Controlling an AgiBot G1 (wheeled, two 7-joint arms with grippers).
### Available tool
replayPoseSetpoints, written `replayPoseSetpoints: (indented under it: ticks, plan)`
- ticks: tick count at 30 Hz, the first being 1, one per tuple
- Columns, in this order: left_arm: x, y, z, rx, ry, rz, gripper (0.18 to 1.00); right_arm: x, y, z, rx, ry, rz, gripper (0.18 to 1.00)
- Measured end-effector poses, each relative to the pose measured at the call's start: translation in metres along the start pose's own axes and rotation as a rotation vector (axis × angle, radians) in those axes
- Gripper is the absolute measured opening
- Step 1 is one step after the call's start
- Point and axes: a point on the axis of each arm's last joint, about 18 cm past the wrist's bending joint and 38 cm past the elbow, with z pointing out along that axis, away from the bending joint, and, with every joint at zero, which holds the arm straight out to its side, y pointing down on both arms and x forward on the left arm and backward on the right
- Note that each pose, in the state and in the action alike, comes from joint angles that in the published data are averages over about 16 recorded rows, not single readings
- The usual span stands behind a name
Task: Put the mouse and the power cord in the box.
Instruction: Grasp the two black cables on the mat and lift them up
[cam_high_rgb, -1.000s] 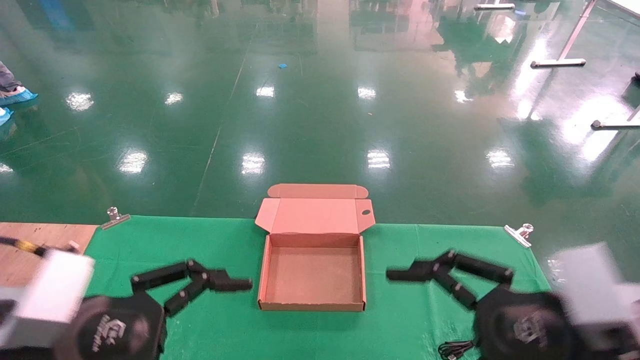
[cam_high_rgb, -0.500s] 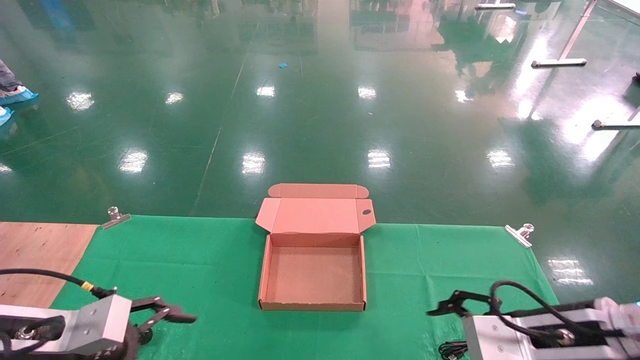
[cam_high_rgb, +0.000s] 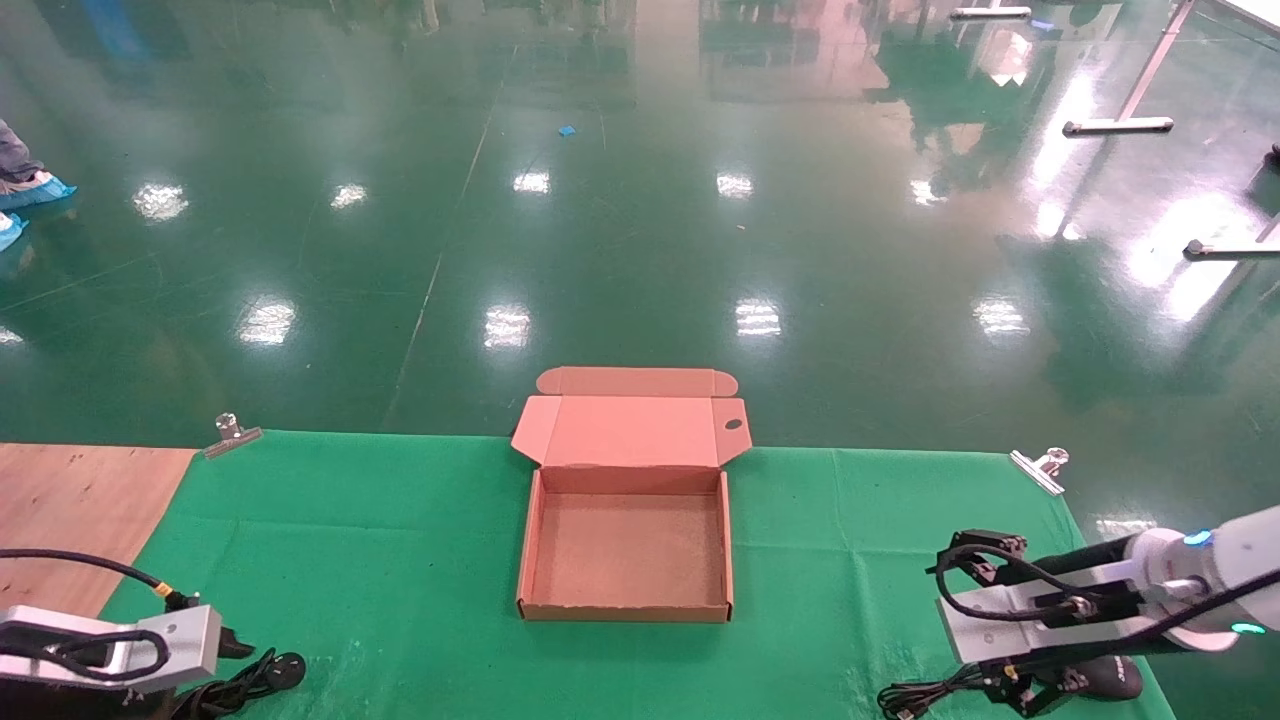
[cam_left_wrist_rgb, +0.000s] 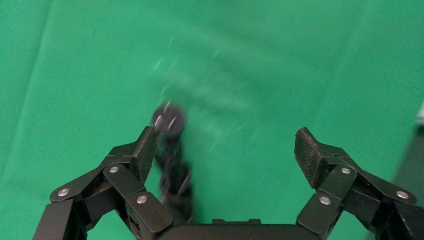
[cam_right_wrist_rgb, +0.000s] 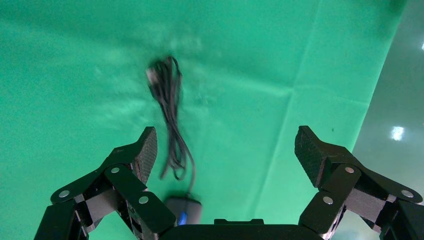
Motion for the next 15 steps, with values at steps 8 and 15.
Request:
replayPoseSetpoints:
  ticks: [8,15]
  plan:
    - [-0.011,0.028,0.019,-0.126,-0.040,-0.016,1.001,0.005,0.005,0.032,-0.018,-0.034,-0.049,1.001]
    - [-0.013,0.039,0.028,-0.167,-0.057,-0.033,1.001,0.000,0.007,0.052,-0.004,-0.074,-0.056,1.001]
